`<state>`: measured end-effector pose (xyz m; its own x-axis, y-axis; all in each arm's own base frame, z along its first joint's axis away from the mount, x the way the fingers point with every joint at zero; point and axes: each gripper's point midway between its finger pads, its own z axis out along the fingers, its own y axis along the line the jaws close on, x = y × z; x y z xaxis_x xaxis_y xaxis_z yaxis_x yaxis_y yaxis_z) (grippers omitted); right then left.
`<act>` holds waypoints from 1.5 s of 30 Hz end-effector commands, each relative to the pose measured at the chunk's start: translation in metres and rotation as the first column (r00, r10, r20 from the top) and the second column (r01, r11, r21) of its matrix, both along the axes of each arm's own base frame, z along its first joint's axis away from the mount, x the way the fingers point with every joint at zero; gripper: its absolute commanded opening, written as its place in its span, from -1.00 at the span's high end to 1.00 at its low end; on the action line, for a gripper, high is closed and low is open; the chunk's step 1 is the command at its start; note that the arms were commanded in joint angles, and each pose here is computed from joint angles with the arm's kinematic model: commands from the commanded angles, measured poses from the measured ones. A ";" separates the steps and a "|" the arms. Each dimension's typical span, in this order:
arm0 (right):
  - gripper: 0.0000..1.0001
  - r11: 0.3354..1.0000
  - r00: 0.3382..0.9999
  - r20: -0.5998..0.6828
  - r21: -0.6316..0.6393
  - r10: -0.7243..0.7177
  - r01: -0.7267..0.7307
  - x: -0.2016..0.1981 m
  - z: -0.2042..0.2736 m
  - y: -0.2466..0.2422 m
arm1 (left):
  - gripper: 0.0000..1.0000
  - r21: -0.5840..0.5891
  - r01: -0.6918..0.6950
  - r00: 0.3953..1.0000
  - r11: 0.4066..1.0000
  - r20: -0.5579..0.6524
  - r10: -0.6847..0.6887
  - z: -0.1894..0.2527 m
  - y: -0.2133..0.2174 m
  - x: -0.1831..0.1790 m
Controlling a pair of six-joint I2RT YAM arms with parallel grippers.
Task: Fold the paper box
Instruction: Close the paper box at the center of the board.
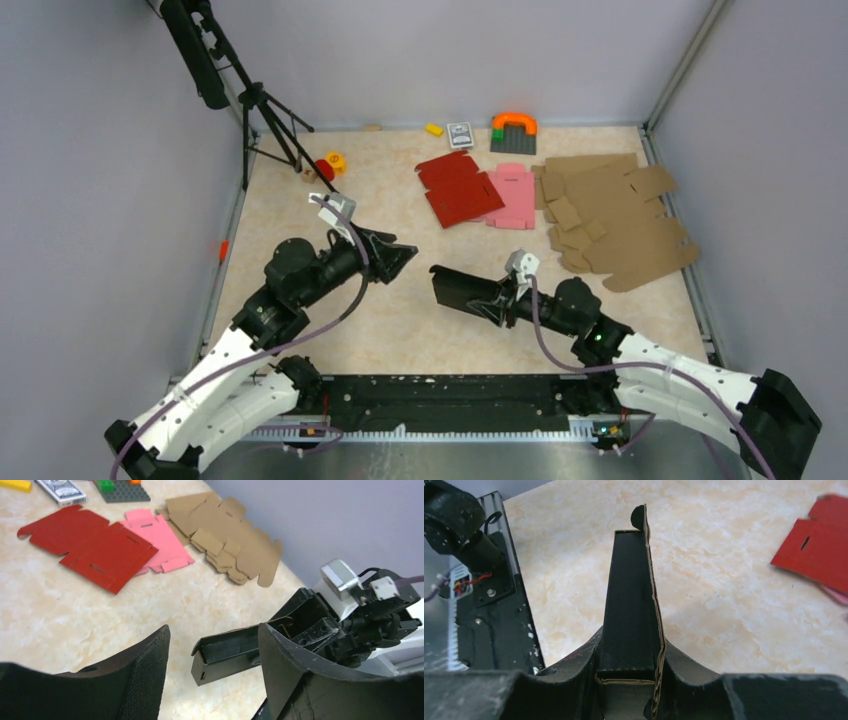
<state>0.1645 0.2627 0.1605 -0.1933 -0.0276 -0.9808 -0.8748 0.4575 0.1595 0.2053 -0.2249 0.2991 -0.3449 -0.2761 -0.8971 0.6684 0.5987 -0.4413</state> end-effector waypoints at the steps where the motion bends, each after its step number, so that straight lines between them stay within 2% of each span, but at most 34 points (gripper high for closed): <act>1: 1.00 0.993 0.955 0.294 0.094 0.046 -0.077 -0.003 0.044 0.007 | -0.33 0.172 0.046 0.992 0.984 -0.121 -0.025 -0.040 0.002 -0.005; 3: 1.00 0.987 0.940 0.312 0.031 0.140 -0.158 -0.013 0.035 0.014 | -0.34 0.202 0.113 0.986 0.973 -0.145 -0.084 -0.047 -0.006 -0.009; 6: 1.00 0.970 0.918 0.325 -0.002 0.229 -0.241 -0.025 0.033 0.020 | -0.20 0.241 0.208 0.969 0.948 -0.183 -0.166 -0.059 -0.016 -0.015; 12: 1.00 0.964 0.913 0.323 0.003 0.250 -0.265 -0.029 0.035 0.022 | 0.18 0.232 0.385 0.913 0.893 -0.237 -0.332 -0.067 -0.034 -0.033; 19: 1.00 0.962 0.914 0.317 0.017 0.253 -0.273 -0.029 0.038 0.023 | 0.61 0.238 0.408 0.898 0.881 -0.279 -0.340 -0.077 -0.035 -0.035; 22: 1.00 0.965 0.917 0.316 0.018 0.242 -0.261 -0.027 0.038 0.023 | 0.64 0.230 0.420 0.886 0.878 -0.313 -0.342 -0.081 -0.036 -0.037; 26: 1.00 0.970 0.924 0.308 0.012 0.226 -0.241 -0.024 0.036 0.022 | 0.59 0.261 0.379 0.891 0.888 -0.362 -0.274 -0.087 -0.031 -0.031; 30: 1.00 0.972 0.927 0.305 0.012 0.219 -0.233 -0.022 0.036 0.022 | 0.47 0.271 0.368 0.894 0.890 -0.365 -0.259 -0.087 -0.028 -0.032; 32: 1.00 0.972 0.927 0.305 0.014 0.219 -0.234 -0.022 0.036 0.022 | 0.34 0.280 0.365 0.897 0.888 -0.363 -0.254 -0.087 -0.026 -0.032; 34: 1.00 0.972 0.927 0.303 0.014 0.221 -0.236 -0.023 0.035 0.022 | 0.31 0.288 0.352 0.902 0.891 -0.359 -0.240 -0.088 -0.024 -0.030; 36: 1.00 0.971 0.926 0.303 0.013 0.225 -0.240 -0.024 0.036 0.022 | 0.46 0.285 0.357 0.900 0.890 -0.360 -0.246 -0.087 -0.025 -0.031; 39: 1.00 0.970 0.926 0.301 0.013 0.229 -0.244 -0.024 0.036 0.023 | 0.79 0.273 0.367 0.896 0.889 -0.361 -0.258 -0.086 -0.028 -0.031; 45: 1.00 0.971 0.929 0.296 0.016 0.223 -0.238 -0.023 0.037 0.023 | 1.00 0.246 0.394 0.873 0.885 -0.401 -0.278 -0.085 -0.036 -0.031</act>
<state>0.1409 0.2758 0.1573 0.0275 -0.0748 -0.9968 -0.9663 0.2533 -0.0457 0.1708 -0.2504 0.1934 -0.6790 0.2076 -0.7042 0.6774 0.5468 -0.4920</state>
